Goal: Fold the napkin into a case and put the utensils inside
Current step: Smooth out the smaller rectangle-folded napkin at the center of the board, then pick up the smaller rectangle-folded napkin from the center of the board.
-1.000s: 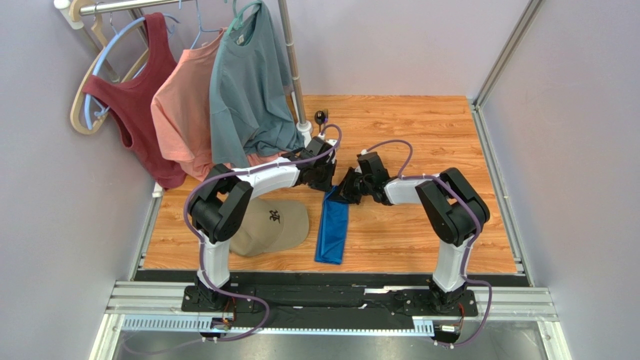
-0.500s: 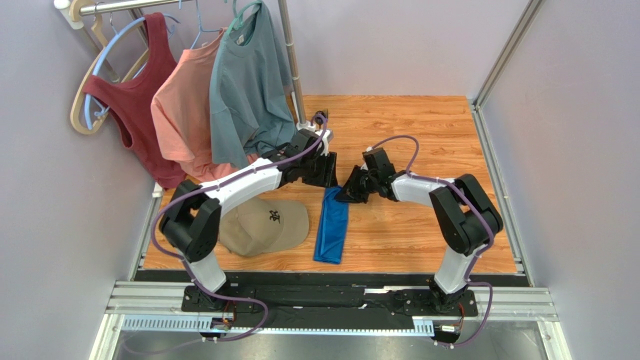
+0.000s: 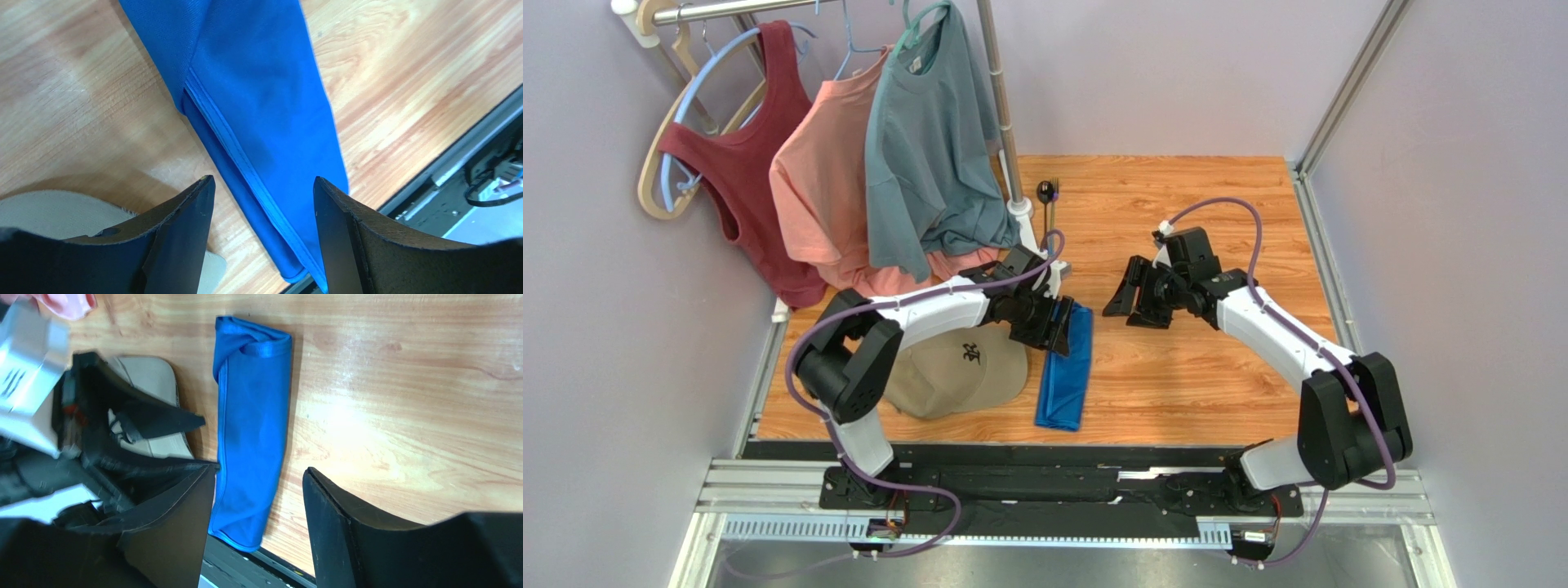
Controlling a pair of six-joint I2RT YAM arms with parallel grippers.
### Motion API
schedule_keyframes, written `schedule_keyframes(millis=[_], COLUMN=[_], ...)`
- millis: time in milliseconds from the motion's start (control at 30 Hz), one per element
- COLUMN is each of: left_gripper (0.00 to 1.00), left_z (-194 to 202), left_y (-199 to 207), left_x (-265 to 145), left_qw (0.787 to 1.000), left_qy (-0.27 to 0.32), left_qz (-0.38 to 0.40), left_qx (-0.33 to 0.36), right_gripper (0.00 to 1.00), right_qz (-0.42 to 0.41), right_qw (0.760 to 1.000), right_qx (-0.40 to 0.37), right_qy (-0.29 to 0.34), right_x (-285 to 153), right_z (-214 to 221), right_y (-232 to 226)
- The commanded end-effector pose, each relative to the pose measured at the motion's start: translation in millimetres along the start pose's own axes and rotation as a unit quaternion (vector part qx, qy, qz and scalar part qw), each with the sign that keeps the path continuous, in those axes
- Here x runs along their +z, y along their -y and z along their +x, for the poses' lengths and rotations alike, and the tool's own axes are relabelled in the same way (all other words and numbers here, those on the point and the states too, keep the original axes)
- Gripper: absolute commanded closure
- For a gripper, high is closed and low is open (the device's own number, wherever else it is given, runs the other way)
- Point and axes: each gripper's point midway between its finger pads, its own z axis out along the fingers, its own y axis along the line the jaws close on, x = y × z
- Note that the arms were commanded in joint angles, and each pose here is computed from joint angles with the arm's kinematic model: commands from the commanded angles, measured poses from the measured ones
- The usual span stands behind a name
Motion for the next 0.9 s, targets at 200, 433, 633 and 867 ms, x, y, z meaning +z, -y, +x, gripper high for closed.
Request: schedule_keyframes(millis=[200, 433, 633, 867], left_gripper=[0.33, 0.47, 0.59, 0.93], left_z=[14, 24, 20, 10], left_y=[-13, -19, -17, -7], left_x=[23, 34, 32, 34], left_qw=[0.999, 0.999, 0.999, 1.000], left_qy=[-0.040, -0.053, -0.036, -0.015], left_qz=[-0.005, -0.007, -0.004, 0.018], left_qx=[0.025, 0.009, 0.002, -0.011], right_gripper=[0.41, 0.42, 0.42, 0.41], right_qz=[-0.003, -0.005, -0.019, -0.024], right_qw=[0.999, 0.999, 0.999, 0.999], right_qx=[-0.033, -0.034, -0.022, -0.019], right_qy=[-0.026, -0.027, -0.037, -0.042], right_x=[-8, -6, 3, 8], right_z=[30, 32, 36, 38], right_y=[16, 17, 16, 13])
